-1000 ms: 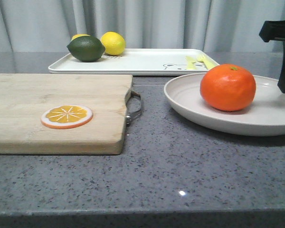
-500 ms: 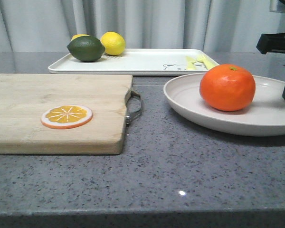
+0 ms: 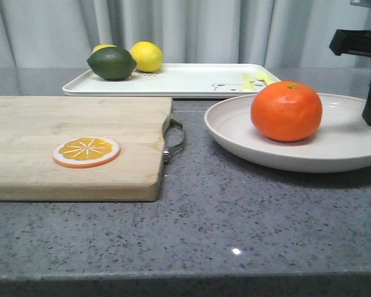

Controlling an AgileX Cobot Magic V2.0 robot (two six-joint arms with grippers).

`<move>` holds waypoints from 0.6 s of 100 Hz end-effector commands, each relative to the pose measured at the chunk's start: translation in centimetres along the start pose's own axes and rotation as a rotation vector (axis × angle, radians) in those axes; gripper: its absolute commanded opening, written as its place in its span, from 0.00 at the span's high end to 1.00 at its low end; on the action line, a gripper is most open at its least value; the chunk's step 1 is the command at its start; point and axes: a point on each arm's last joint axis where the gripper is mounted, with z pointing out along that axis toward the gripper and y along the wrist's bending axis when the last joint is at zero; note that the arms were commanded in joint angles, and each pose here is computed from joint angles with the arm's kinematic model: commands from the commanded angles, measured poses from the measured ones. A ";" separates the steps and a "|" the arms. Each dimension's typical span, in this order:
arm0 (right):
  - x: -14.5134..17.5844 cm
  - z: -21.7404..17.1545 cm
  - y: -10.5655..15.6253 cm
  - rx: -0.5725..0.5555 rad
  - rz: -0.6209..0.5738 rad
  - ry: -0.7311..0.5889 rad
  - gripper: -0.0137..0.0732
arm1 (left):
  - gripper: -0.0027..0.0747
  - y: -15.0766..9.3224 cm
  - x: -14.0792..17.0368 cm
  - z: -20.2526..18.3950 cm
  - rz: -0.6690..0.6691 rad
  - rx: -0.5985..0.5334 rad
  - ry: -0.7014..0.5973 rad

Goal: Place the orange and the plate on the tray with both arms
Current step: 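Lift the plate with the orange using the right gripper toward the tray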

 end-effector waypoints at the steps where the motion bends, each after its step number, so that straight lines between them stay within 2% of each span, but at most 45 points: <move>1: -1.1 -2.2 0.2 -0.020 0.001 -0.073 0.92 | 0.99 0.0 -1.5 -0.3 -0.013 -0.006 -0.100; 17: -3.0 -3.9 -0.4 -0.099 0.071 -0.141 0.92 | 0.99 0.0 -1.5 -0.3 -0.013 -0.006 -0.100; 28: -4.6 -4.7 -0.4 -0.181 0.077 -0.179 0.92 | 0.99 0.0 -1.5 -0.3 -0.013 -0.007 -0.103; 41: -7.1 -5.0 0.7 -0.257 0.063 -0.218 0.92 | 0.99 0.0 -1.5 -0.3 -0.013 -0.007 -0.103; 60: -10.8 -4.1 2.8 -0.293 0.008 -0.220 0.92 | 0.99 0.0 -1.5 -0.3 -0.013 -0.007 -0.103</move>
